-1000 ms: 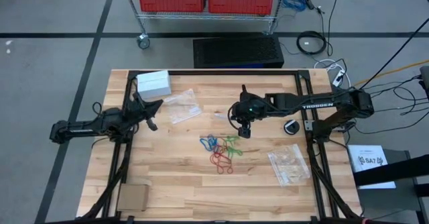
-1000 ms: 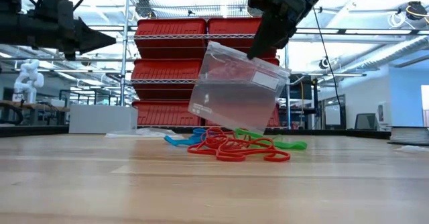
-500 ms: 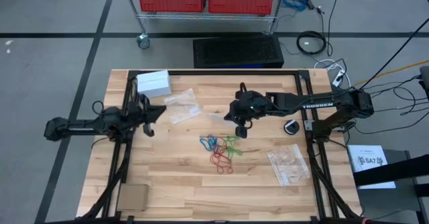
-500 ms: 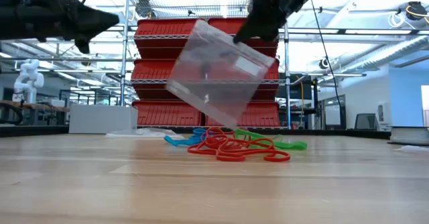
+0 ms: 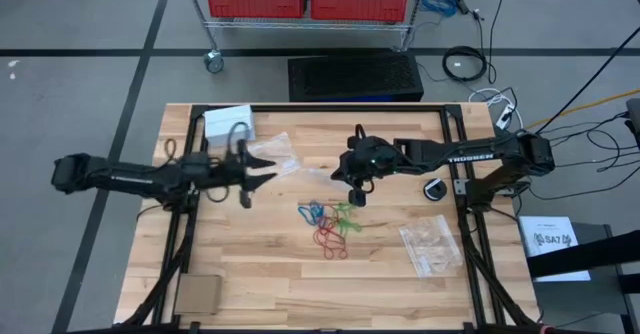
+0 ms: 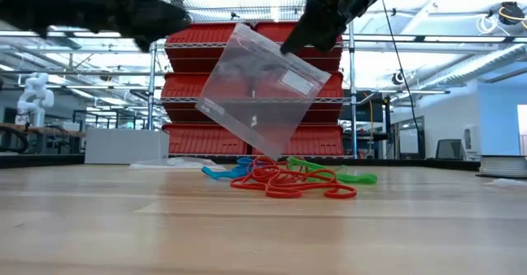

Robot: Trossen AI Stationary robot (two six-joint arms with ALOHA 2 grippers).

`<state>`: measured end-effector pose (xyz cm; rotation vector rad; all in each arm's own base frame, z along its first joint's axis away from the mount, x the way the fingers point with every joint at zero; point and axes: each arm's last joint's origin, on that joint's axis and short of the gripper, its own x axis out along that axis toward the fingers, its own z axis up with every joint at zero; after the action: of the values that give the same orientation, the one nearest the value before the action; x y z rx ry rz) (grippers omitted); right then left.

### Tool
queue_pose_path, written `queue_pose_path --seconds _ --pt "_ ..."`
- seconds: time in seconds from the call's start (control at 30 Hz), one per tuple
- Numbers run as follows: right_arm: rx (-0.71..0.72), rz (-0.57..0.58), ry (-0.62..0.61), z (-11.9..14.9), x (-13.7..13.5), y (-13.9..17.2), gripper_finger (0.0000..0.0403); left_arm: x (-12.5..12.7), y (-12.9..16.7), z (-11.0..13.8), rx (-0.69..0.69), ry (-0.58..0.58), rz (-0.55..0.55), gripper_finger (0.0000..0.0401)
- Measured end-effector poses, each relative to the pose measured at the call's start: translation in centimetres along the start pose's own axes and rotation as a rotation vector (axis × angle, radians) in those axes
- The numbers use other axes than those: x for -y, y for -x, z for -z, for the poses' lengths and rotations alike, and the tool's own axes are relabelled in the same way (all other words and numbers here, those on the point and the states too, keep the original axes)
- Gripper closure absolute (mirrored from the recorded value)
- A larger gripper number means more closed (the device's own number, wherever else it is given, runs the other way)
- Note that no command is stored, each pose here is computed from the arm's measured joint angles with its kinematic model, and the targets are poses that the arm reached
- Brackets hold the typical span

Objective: Sort rubber bands
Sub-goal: Open the top right transparent zip lock bag

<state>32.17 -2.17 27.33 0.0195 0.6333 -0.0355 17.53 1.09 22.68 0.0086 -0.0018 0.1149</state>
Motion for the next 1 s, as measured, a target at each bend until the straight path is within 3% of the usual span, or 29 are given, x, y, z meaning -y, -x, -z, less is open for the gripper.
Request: queue_pose_path --seconds 0.17,0.57,1.0 --pt "-0.012 0.001 0.006 0.2 0.0 -0.3 0.0403 0.2 -3.8 -0.5 -0.153 -0.069 0.008 0.0248" --pt "-0.015 -0.014 0.027 0.2 -0.6 -0.3 0.0403 0.7 -8.9 -1.1 -0.227 -0.112 0.072 0.0255" --pt "-0.067 -0.021 0.022 0.7 -0.8 -0.3 0.0403 1.0 -9.4 -1.0 -0.284 -0.104 0.157 0.0390"
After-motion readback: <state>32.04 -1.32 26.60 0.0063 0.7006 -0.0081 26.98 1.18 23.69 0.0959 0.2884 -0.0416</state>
